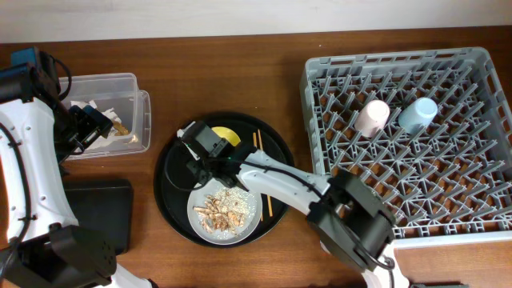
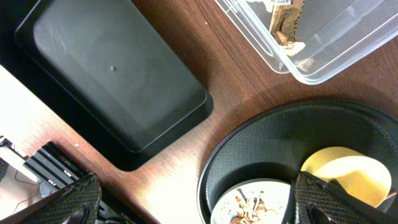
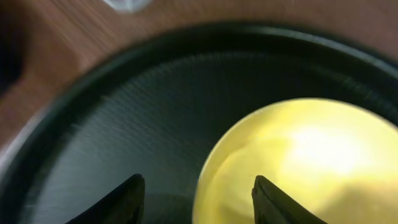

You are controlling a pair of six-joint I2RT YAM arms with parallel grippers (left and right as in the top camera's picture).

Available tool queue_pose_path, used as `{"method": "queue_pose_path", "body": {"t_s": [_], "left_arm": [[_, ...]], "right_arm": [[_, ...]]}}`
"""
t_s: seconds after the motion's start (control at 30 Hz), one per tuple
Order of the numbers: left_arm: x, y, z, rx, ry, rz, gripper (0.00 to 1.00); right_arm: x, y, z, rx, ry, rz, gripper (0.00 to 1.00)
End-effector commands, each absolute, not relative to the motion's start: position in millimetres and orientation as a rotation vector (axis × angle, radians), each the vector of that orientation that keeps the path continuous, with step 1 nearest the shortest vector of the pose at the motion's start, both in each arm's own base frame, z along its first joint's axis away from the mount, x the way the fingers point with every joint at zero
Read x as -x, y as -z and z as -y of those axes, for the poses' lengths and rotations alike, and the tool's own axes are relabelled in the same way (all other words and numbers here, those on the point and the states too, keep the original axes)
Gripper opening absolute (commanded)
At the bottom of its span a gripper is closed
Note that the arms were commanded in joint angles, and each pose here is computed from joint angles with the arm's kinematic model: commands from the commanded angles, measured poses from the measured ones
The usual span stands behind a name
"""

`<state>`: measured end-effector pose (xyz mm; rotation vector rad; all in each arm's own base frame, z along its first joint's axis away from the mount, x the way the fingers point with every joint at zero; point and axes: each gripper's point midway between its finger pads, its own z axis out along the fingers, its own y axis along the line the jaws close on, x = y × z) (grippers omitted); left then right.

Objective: Sort waste into correct bins and load items into the dishwasher rack
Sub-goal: 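Reach the right gripper to the yellow cup on the tray and grasp it, then carry the yellow cup with the right gripper and place it in the rack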

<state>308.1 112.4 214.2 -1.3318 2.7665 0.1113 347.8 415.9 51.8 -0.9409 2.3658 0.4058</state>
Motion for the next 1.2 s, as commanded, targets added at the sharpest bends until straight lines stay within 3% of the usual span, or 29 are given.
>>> {"method": "queue_pose_path", "body": {"t_s": [0.0,0.37,0.5,0.7,0.8,0.97,1.17], "left_arm": [[-308,-220,-114,1.338,-0.109,-2.742,0.99],[-308,-220,-114,1.338,-0.109,-2.742,0.99],[-308,-220,-114,1.338,-0.109,-2.742,0.99],[-308,-220,-114,1.338,-0.109,-2.742,0.99],[-308,-220,-114,1.338,-0.109,-2.742,0.99],[-308,-220,-114,1.338,-0.108,-2.741,0.99],[-308,-220,-114,1.338,-0.109,-2.742,0.99]], "right_arm": [[-351,-45,-418,0.955,-0.384,-2.354,0.56],[-341,-37,-425,0.984,-0.386,-2.361,0.27],[-339,-42,-431,0.991,-0.396,-2.348,0.04],[-346,-79,-439,0.975,-0.408,-2.335,0.04],[-359,-125,-437,0.942,-0.392,-2.326,0.04],[-403,-229,-364,0.588,-0.207,-2.392,0.04],[-412,-307,-251,0.253,-0.148,-2.48,0.04]]}}
